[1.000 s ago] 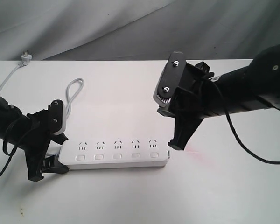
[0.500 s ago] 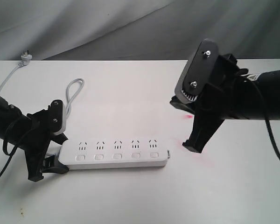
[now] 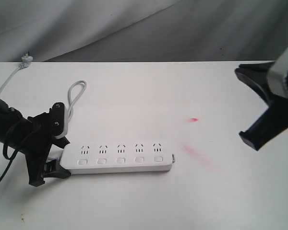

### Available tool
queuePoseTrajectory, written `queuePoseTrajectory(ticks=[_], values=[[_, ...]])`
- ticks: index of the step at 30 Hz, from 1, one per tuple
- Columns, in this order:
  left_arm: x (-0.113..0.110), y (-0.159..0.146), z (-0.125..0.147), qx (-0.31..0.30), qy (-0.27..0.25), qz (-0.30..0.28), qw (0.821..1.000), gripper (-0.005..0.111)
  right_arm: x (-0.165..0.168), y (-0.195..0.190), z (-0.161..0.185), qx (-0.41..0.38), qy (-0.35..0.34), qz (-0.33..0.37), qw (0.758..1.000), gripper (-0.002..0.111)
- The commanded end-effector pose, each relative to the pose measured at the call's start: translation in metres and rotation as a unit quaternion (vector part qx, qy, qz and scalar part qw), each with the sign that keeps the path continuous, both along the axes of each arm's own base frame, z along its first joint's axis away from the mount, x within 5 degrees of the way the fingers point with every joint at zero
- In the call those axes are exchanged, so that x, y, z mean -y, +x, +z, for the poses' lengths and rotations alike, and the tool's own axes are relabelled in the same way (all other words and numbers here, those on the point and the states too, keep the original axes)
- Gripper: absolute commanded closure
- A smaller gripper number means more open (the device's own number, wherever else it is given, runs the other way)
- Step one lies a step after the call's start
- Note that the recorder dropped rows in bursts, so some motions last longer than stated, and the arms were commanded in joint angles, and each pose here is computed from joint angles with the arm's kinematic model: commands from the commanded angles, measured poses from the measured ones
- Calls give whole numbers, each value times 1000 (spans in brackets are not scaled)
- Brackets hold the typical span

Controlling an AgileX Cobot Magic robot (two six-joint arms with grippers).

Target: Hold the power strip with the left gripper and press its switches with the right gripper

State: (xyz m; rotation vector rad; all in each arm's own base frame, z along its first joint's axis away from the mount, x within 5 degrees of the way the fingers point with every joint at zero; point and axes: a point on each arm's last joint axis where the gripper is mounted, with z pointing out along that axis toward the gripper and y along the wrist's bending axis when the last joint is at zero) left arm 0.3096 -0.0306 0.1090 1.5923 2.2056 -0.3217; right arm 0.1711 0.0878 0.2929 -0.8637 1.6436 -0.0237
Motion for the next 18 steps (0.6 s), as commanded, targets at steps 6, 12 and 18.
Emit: queuePoseTrajectory(ticks=[6, 12, 18], values=[[-1, 2, 1, 5, 0, 6, 1000, 59, 45, -55, -21, 24, 58, -62, 996, 108], [-1, 2, 1, 5, 0, 6, 1000, 59, 66, -82, -25, 82, 74, -117, 987, 108], [-1, 2, 1, 5, 0, 6, 1000, 59, 74, -106, -46, 134, 100, -142, 976, 108]])
